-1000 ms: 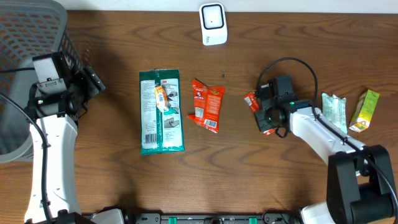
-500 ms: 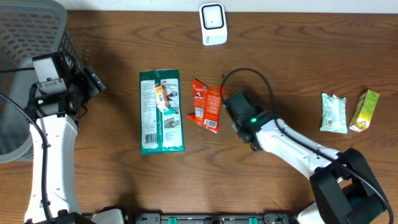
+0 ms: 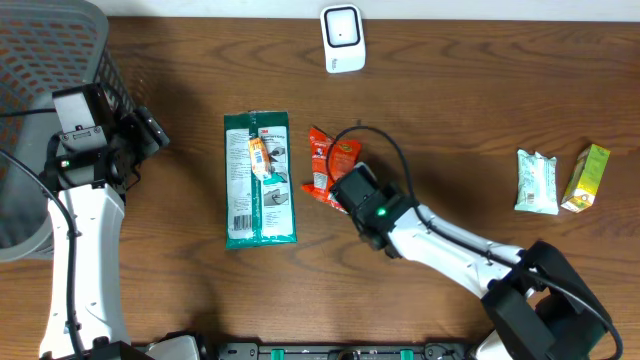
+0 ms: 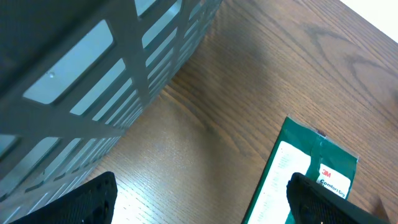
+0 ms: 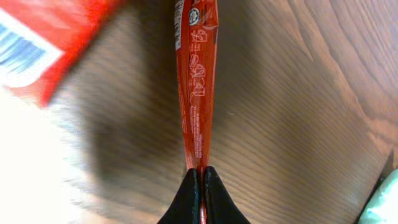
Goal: Scan the item barcode
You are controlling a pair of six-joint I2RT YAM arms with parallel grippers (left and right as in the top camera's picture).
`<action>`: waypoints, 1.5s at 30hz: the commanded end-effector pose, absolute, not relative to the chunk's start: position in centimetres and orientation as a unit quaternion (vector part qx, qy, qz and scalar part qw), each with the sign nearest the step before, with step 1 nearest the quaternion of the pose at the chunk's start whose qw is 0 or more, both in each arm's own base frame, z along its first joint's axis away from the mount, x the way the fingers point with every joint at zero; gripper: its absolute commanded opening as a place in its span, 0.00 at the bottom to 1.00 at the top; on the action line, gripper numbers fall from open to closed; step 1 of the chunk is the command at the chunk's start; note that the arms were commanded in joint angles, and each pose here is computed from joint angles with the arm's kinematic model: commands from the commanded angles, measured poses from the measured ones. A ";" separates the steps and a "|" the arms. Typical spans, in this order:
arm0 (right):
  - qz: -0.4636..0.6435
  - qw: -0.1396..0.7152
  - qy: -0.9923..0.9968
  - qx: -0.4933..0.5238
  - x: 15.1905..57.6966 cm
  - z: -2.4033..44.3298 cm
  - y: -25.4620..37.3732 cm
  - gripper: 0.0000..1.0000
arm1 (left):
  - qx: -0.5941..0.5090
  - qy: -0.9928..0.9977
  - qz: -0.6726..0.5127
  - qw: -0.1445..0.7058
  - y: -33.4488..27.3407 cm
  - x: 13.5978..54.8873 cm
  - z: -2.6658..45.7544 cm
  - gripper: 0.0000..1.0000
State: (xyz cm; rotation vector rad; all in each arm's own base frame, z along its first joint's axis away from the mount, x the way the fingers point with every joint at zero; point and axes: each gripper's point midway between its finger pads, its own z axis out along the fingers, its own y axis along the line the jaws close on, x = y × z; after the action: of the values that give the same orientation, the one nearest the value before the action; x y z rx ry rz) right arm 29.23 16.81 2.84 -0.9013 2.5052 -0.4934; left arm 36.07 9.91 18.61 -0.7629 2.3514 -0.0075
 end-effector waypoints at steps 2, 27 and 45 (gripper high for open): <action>-0.186 0.222 0.895 -0.340 28.3 2.8 17.9 0.01 | -0.298 0.891 0.003 0.344 10.4 36.1 19.8 0.88; -0.058 0.193 0.896 -0.395 23.4 0.9 24.0 0.24 | -0.298 0.891 0.003 0.343 10.4 36.1 19.8 0.88; 0.073 0.155 0.956 -0.237 26.2 3.9 25.0 0.31 | -0.298 0.891 0.003 0.343 10.4 36.1 19.8 0.88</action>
State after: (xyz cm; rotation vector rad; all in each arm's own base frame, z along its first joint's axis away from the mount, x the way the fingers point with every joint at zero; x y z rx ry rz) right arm 27.24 24.21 3.91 -0.7280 2.6662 0.0688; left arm 36.07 9.91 18.61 -0.7629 2.3514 -0.0075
